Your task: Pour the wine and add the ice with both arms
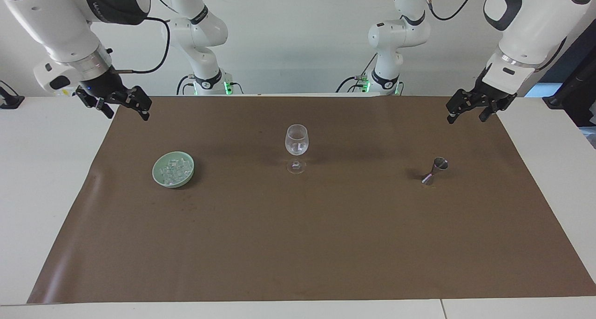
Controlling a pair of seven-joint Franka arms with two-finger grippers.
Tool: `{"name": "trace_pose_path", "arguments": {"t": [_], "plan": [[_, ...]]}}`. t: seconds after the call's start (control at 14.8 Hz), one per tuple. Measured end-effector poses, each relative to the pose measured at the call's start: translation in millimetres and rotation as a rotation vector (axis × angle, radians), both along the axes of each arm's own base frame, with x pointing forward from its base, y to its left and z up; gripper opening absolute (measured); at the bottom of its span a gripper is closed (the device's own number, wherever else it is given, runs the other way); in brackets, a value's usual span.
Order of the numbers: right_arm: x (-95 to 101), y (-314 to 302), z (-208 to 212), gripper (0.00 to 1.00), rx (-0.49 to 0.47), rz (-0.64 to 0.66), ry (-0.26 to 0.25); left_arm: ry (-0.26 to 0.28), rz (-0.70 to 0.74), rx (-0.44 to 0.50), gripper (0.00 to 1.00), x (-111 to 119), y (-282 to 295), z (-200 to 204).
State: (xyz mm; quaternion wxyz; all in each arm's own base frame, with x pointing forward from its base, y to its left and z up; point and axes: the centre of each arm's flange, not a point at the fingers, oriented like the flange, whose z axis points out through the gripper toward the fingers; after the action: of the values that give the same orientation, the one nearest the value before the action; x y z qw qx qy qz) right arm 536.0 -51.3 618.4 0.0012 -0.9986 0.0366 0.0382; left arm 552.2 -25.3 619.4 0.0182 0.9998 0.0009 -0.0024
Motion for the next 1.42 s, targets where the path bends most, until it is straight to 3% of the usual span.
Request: {"name": "trace_pose_path", "arguments": {"t": [0.2, 0.47, 0.88, 1.15, 1.42], "plan": [[-8.1, -6.4, 7.2, 1.00, -0.021, 0.027, -0.001, 0.046, -0.042, 0.000, 1.00, -6.1, 8.3, 1.7], [-1.0, -2.6, -1.4, 1.00, -0.034, 0.042, -0.024, 0.079, -0.057, 0.000, 1.00, -9.7, 6.5, -2.4], [4.1, 0.6, -7.1, 1.00, -0.035, 0.048, -0.017, 0.074, -0.106, 0.024, 1.00, -9.1, 11.0, -2.6], [8.2, -4.0, -7.9, 1.00, -0.035, 0.039, 0.001, 0.030, -0.108, 0.027, 1.00, -4.2, 10.9, 1.0], [7.6, -6.7, -4.6, 1.00, -0.036, 0.033, -0.001, 0.028, -0.109, 0.028, 1.00, -4.0, 10.8, 1.1]]}}
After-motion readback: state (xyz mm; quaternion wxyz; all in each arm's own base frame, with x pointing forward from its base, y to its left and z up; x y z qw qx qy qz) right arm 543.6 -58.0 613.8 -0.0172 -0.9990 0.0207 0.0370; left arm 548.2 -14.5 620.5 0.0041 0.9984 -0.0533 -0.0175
